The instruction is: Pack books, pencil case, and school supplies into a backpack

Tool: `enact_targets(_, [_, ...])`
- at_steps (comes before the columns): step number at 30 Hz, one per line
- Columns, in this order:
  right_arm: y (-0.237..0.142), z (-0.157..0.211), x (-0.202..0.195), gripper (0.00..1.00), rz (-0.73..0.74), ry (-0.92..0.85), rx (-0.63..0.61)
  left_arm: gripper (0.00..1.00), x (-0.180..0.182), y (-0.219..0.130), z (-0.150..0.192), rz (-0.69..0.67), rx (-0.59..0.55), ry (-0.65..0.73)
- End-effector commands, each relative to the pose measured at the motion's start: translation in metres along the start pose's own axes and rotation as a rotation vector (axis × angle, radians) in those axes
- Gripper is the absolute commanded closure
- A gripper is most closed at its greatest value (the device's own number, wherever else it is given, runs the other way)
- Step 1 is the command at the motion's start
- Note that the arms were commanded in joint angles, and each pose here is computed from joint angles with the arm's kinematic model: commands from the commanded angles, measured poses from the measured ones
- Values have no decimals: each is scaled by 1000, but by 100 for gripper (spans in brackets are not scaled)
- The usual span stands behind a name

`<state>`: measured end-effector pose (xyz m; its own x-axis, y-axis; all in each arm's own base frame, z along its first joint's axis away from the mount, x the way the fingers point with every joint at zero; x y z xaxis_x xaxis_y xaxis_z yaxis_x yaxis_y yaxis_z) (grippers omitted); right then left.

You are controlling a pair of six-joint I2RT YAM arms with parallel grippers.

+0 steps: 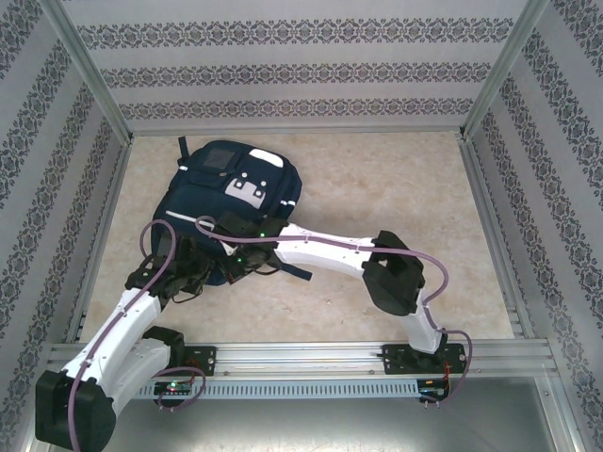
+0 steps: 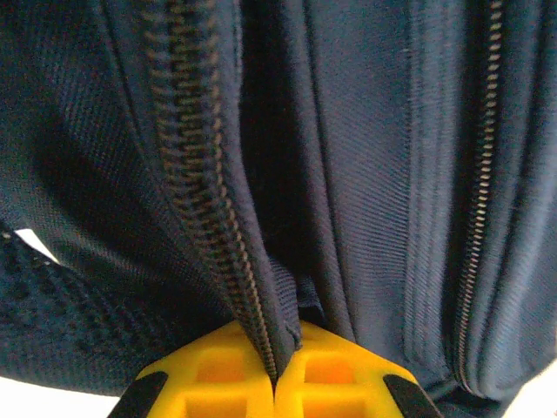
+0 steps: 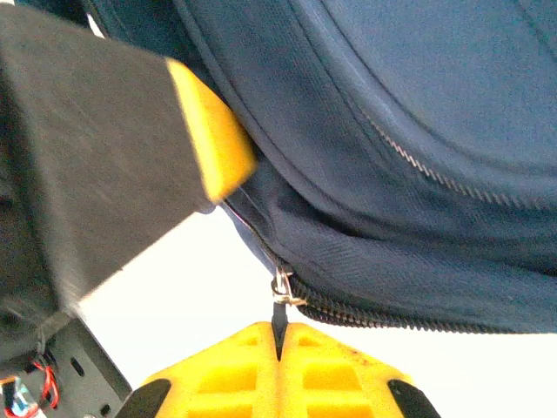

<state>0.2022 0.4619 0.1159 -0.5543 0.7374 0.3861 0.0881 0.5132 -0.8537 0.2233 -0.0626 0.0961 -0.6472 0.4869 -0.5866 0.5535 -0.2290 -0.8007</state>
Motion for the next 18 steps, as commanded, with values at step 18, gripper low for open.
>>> enact_targets(18, [-46, 5, -56, 100, 82, 46, -101, 100, -38, -11, 1, 193, 16, 37])
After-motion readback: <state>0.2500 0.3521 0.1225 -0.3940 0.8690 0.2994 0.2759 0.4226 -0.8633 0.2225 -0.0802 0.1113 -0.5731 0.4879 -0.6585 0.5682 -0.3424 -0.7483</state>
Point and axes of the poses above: each hand's point on the last joint's axis, 136 mm out from that joint toward the fingers, its own y axis out along the fingers, its own x axis along the line the jaws close on, z = x × y, the point moved 1 cm from there along -y, back along the fingers, and after that the axes turned 5 degrees about y, right-handed, at the moved point
